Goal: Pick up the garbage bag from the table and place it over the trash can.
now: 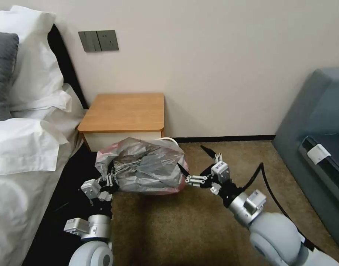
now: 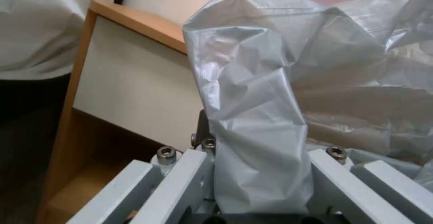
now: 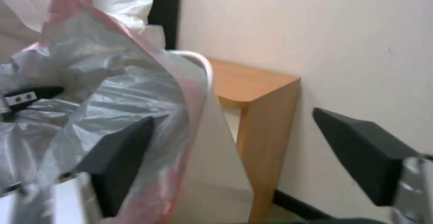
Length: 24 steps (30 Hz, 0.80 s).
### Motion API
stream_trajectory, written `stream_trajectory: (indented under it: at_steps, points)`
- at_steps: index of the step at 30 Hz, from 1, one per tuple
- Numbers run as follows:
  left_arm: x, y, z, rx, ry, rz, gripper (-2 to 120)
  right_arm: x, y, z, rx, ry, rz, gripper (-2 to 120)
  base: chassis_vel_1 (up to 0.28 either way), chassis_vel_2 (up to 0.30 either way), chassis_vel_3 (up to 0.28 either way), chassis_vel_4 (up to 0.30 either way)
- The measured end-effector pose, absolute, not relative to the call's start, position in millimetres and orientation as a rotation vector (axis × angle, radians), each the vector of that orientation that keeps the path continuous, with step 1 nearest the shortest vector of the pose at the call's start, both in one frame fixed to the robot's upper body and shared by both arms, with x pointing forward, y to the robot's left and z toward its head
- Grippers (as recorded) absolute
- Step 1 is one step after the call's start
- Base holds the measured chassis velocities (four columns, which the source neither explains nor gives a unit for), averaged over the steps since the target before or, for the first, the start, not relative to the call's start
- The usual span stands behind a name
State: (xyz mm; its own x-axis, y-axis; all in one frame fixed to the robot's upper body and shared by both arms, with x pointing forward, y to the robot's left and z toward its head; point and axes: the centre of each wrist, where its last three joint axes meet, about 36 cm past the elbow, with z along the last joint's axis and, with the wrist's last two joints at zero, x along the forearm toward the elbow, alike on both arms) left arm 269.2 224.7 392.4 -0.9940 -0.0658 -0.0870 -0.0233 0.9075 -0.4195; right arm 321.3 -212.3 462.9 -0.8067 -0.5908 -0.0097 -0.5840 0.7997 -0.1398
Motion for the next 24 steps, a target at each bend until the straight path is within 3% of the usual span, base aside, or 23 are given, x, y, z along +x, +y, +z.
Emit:
stream_trajectory:
  at_steps: [5, 7, 9, 11, 14, 15, 20, 21, 22, 24]
  points:
    - [268.6, 224.5, 392.5, -0.068, 2.971, -0.647, 7, 322.9, -210.2, 461.1, -0.972, 2.954, -0.157, 75, 0.0, 0.0, 0.0, 0.0]
    - [268.7, 223.5, 392.5, -0.064, 2.972, -0.64, 7, 323.4, -208.9, 462.2, -0.985, 2.959, -0.134, 63, 0.0, 0.0, 0.0, 0.0]
    - [268.6, 223.2, 392.2, -0.062, 2.973, -0.638, 7, 323.5, -208.6, 462.8, -0.99, 2.959, -0.128, 61, 0.0, 0.0, 0.0, 0.0]
    - [268.6, 221.8, 389.8, -0.058, 2.978, -0.628, 7, 323.6, -207.5, 465.6, -1.006, 2.959, -0.107, 49, 0.0, 0.0, 0.0, 0.0]
    - [268.5, 221.1, 388.7, -0.056, 2.981, -0.622, 7, 324.1, -207.1, 466.6, -1.013, 2.957, -0.101, 42, 0.0, 0.0, 0.0, 0.0]
    - [268.4, 220.7, 387.1, -0.055, 2.984, -0.617, 7, 324.3, -206.5, 467.7, -1.016, 2.955, -0.098, 34, 0.0, 0.0, 0.0, 0.0]
    - [268.1, 220.2, 385.1, -0.053, 2.988, -0.607, 7, 324.1, -205.7, 466.8, -1.017, 2.959, -0.092, 20, 0.0, 0.0, 0.0, 0.0]
    - [267.2, 220.1, 384.1, -0.05, 2.99, -0.6, 7, 323.9, -205.4, 465.0, -1.015, 2.963, -0.089, 5, 0.0, 0.0, 0.0, 0.0]
    - [267.0, 220.1, 384.1, -0.049, 2.99, -0.598, 7, 324.0, -205.3, 464.7, -1.015, 2.964, -0.088, 1, 0.0, 0.0, 0.0, 0.0]
    - [266.9, 220.1, 384.0, -0.047, 2.989, -0.596, 7, 324.2, -205.1, 464.5, -1.015, 2.964, -0.087, 0, 0.0, 0.0, 0.0, 0.0]
